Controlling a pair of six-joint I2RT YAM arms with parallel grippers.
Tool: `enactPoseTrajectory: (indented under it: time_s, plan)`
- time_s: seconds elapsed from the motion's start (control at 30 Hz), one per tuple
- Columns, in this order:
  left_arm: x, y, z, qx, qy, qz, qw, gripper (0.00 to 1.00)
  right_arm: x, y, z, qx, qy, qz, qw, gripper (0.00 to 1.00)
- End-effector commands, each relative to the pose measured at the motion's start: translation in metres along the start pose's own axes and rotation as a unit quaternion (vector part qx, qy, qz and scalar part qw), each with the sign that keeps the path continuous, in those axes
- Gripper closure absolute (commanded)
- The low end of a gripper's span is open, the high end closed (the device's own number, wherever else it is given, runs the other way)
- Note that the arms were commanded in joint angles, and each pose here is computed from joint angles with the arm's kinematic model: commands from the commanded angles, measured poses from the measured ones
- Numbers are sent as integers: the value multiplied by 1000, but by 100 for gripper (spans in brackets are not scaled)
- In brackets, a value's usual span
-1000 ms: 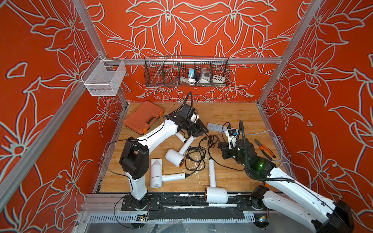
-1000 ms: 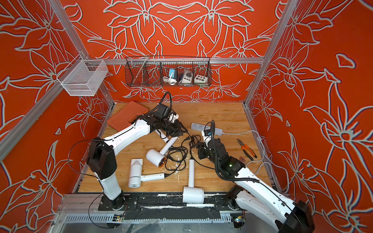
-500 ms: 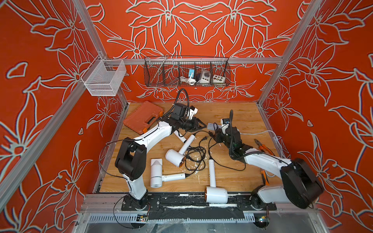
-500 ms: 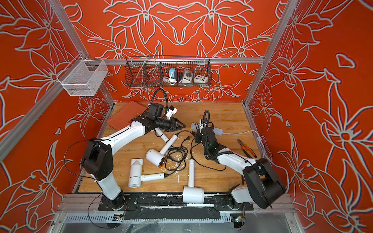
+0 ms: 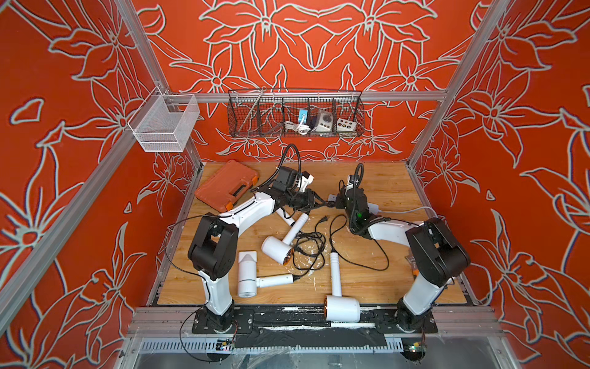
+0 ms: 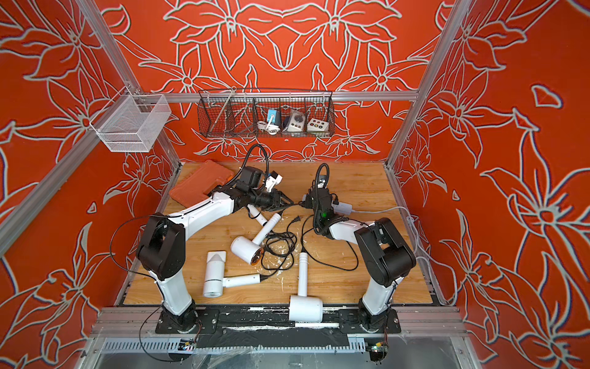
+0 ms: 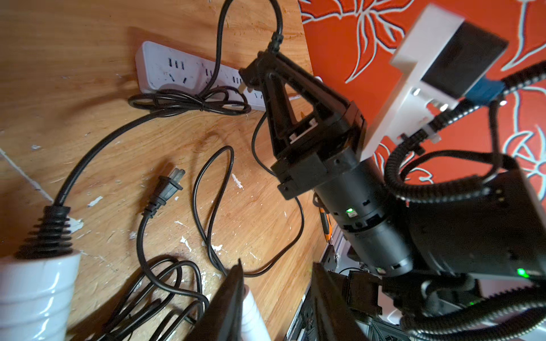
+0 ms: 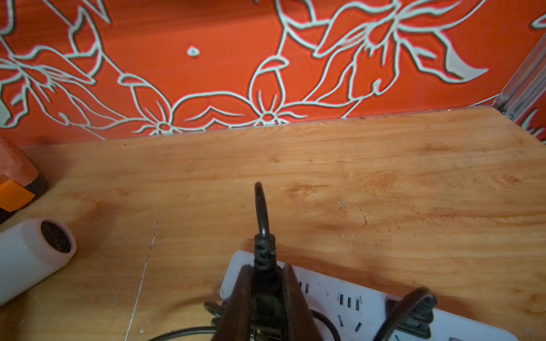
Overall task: Charge the blow dryers
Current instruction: Move the socket to the center of the board.
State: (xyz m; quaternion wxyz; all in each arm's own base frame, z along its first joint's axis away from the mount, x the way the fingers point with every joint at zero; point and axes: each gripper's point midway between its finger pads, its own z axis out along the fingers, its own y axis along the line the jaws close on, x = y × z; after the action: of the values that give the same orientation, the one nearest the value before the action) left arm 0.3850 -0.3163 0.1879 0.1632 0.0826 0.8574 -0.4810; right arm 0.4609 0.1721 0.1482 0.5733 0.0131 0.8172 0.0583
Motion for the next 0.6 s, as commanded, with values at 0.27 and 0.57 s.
enactPoseTrajectory:
  time_s: [0.27,0.57]
  plan:
    - [1,2,-1,7,-4,14,1000,62,10,-49,-22,79,88,-57,991,100]
    - [2,5,-5,5,-7,17,1000,62,1,-40,1,-3,58,-4,998,100]
